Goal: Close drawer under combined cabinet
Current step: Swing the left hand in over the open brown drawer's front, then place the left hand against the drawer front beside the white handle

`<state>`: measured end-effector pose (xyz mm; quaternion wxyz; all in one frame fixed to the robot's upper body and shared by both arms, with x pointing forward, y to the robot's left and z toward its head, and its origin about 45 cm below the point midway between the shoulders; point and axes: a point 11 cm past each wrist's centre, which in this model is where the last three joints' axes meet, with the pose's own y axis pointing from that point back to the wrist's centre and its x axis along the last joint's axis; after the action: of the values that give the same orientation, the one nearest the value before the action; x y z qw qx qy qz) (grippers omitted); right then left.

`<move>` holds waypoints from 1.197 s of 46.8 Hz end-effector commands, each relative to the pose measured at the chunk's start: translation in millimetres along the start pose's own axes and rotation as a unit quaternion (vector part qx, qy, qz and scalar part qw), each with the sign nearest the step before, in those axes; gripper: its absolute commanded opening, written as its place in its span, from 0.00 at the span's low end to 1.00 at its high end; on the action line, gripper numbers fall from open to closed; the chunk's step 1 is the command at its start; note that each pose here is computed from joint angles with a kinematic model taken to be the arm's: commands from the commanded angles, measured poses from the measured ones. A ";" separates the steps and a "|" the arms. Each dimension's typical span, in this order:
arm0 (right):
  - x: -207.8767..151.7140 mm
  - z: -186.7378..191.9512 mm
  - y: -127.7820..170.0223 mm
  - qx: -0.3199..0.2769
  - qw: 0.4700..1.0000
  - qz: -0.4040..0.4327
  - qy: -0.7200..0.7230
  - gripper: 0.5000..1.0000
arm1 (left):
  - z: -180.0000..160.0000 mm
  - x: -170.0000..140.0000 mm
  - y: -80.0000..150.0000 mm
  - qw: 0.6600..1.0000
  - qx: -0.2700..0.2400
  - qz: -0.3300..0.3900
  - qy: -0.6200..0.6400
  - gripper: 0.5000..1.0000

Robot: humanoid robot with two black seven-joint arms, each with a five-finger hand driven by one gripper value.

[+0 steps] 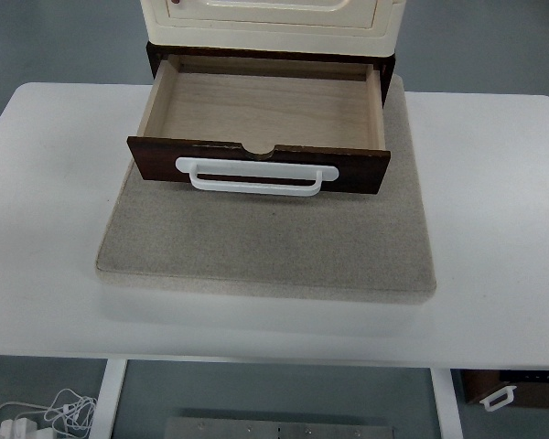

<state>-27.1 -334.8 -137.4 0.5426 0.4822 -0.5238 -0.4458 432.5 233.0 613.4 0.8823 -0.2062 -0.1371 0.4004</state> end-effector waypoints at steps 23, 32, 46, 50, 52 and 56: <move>0.0 0.2 0.0 0.000 1.000 0.000 0.000 0.90 | -96.9 -153.7 -2.1 0.962 0.160 -0.219 -0.035 0.99; 0.0 0.2 0.0 0.000 1.000 0.000 0.000 0.90 | -130.3 -198.3 15.9 0.930 0.223 -0.287 -0.060 0.99; -0.2 0.2 0.0 0.000 1.000 -0.001 0.000 0.90 | -191.5 -235.7 58.3 0.854 0.330 -0.378 -0.137 0.99; 0.0 0.2 0.0 0.000 1.000 0.000 0.000 0.90 | -205.4 -235.7 70.9 0.830 0.369 -0.387 -0.160 0.99; 0.0 0.2 0.0 0.000 1.000 0.000 0.000 0.90 | -210.1 -234.7 76.9 0.816 0.390 -0.392 -0.170 0.99; 0.0 0.2 0.0 0.000 1.000 0.000 0.000 0.90 | -219.3 -232.9 91.7 0.786 0.424 -0.410 -0.184 0.99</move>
<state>-27.2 -334.8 -137.4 0.5426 0.4821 -0.5237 -0.4459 316.0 47.9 371.0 0.9305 0.3087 -0.1868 0.0640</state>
